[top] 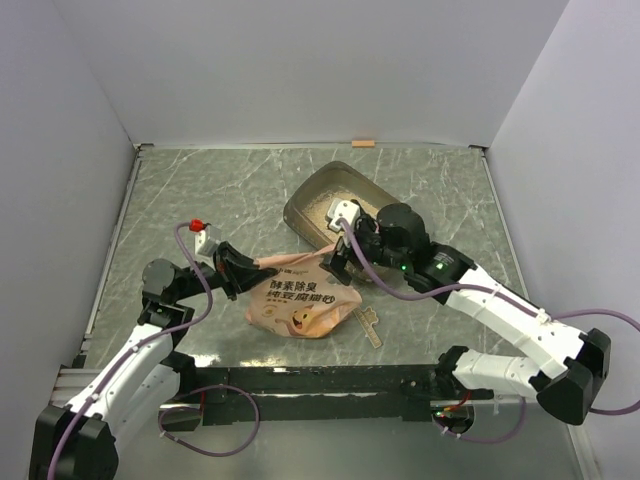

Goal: Fill the litter box with clean litter

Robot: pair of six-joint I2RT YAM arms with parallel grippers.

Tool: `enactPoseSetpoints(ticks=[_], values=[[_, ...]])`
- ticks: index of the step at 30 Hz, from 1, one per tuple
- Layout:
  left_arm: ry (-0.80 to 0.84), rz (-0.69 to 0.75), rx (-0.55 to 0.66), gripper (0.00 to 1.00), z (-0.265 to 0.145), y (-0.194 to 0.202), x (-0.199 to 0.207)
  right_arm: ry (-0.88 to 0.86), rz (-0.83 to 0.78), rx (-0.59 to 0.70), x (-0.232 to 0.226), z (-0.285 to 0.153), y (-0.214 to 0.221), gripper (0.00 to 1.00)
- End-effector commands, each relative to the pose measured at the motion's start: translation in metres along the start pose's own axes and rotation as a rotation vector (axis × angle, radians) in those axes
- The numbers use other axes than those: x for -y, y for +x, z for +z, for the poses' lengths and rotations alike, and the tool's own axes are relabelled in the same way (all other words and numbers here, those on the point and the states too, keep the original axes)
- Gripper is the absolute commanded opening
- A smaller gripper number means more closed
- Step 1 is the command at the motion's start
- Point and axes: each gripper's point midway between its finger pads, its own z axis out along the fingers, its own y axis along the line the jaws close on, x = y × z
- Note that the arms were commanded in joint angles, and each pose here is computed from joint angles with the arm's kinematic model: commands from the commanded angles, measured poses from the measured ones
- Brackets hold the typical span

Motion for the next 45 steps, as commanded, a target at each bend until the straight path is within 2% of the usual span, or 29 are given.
enactPoseSetpoints(ticks=[1, 5, 12, 15, 18, 19, 21, 22, 23, 24, 25, 26, 28, 29, 33, 36, 39, 40, 45], values=[[0.095, 0.169, 0.079, 0.01, 0.002, -0.031, 0.027, -0.188, -0.051, 0.143, -0.025, -0.017, -0.032, 1.0], [0.109, 0.162, 0.079, 0.01, 0.002, -0.031, 0.029, -0.366, -0.057, 0.132, -0.051, -0.011, -0.03, 1.0], [0.1, 0.171, 0.074, 0.01, 0.001, -0.03, 0.03, -0.504, -0.029, 0.105, -0.065, 0.017, -0.033, 0.98], [0.101, 0.174, 0.073, 0.01, 0.001, -0.03, 0.03, -0.526, -0.044, 0.086, -0.072, 0.03, -0.031, 0.94], [0.083, 0.169, 0.063, 0.01, 0.002, -0.032, 0.028, -0.534, -0.042, 0.056, -0.073, 0.039, -0.03, 0.59], [0.062, 0.159, 0.057, 0.01, 0.003, -0.032, 0.024, -0.517, -0.04, 0.051, -0.069, 0.043, -0.031, 0.28], [-0.003, 0.129, 0.004, 0.01, 0.004, -0.03, 0.012, -0.506, -0.037, 0.051, -0.067, 0.045, -0.034, 0.03], [-0.129, 0.172, 0.012, 0.03, 0.004, -0.039, -0.011, -0.486, -0.036, 0.048, -0.064, 0.046, -0.035, 0.0], [-0.198, 0.197, 0.019, 0.06, 0.004, -0.06, -0.016, -0.474, -0.04, 0.053, -0.063, 0.047, -0.037, 0.0], [-0.32, 0.116, -0.046, 0.11, -0.005, -0.046, -0.034, -0.46, -0.049, 0.06, -0.064, 0.047, -0.043, 0.0], [-0.417, 0.136, -0.041, 0.23, -0.011, -0.055, -0.047, -0.428, -0.052, 0.059, -0.06, 0.049, -0.046, 0.0], [-0.611, 0.153, 0.015, 0.27, -0.027, -0.075, -0.07, -0.365, -0.053, 0.041, -0.052, 0.052, -0.047, 0.0], [-0.805, 0.142, 0.055, 0.27, -0.055, -0.082, -0.084, -0.307, -0.052, 0.043, -0.049, 0.056, -0.064, 0.0], [-0.97, 0.156, 0.112, 0.27, -0.08, -0.092, -0.099, -0.242, -0.054, 0.031, -0.041, 0.058, -0.068, 0.0], [-1.107, 0.22, 0.292, 0.33, -0.12, -0.118, -0.081, -0.124, -0.086, 0.073, -0.035, 0.057, -0.113, 0.0], [-1.145, 0.247, 0.372, 0.38, -0.135, -0.126, -0.073, -0.061, -0.117, 0.109, -0.039, 0.053, -0.15, 0.0], [-1.168, 0.244, 0.383, 0.4, -0.14, -0.127, -0.073, -0.057, -0.143, 0.097, -0.05, 0.058, -0.171, 0.0], [-1.175, 0.237, 0.386, 0.41, -0.141, -0.129, -0.073, -0.015, -0.147, 0.045, -0.045, 0.061, -0.165, 0.0], [-1.177, 0.217, 0.356, 0.41, -0.138, -0.125, -0.076, 0.193, -0.167, 0.008, -0.033, 0.088, -0.178, 0.0]])
